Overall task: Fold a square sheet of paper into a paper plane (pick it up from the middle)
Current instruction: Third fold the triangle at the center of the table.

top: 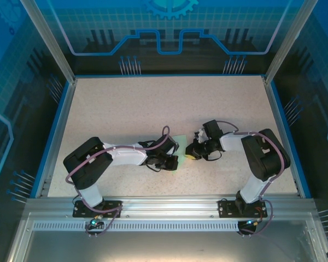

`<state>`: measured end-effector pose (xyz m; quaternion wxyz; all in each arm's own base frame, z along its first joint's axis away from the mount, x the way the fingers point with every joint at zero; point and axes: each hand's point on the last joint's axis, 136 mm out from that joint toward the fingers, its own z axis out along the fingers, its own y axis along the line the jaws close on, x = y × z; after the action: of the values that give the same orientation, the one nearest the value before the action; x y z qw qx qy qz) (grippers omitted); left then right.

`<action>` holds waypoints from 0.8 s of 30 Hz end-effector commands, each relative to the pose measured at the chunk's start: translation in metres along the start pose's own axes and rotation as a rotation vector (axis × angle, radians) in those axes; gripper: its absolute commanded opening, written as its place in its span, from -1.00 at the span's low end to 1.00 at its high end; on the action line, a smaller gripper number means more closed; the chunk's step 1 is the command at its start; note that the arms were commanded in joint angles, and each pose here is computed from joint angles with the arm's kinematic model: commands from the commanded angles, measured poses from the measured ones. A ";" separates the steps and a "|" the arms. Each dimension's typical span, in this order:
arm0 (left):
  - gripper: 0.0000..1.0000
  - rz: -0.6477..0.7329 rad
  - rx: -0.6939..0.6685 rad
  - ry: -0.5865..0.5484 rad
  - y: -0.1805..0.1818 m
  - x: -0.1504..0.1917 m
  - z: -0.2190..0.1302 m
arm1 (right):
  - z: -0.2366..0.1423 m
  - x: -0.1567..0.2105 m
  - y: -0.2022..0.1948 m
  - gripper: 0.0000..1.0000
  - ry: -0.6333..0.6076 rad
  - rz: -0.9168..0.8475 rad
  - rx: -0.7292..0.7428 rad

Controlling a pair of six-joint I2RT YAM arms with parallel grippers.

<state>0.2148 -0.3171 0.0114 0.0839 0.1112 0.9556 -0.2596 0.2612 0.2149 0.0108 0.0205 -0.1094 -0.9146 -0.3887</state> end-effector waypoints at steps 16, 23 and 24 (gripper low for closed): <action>-1.00 -0.054 -0.186 0.143 0.054 0.047 0.008 | -0.038 -0.024 -0.002 -0.69 -0.178 -0.067 0.074; -1.00 -0.051 -0.172 0.130 0.049 0.043 0.005 | -0.004 0.005 0.021 -0.71 -0.098 -0.168 0.131; -1.00 -0.051 -0.172 0.129 0.048 0.042 0.005 | 0.000 0.007 0.020 -0.72 -0.095 -0.168 0.143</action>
<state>0.2150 -0.3174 0.0124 0.0867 0.1114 0.9546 -0.2622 0.2647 0.2228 0.0347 -0.0589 -0.0526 -0.9356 -0.3440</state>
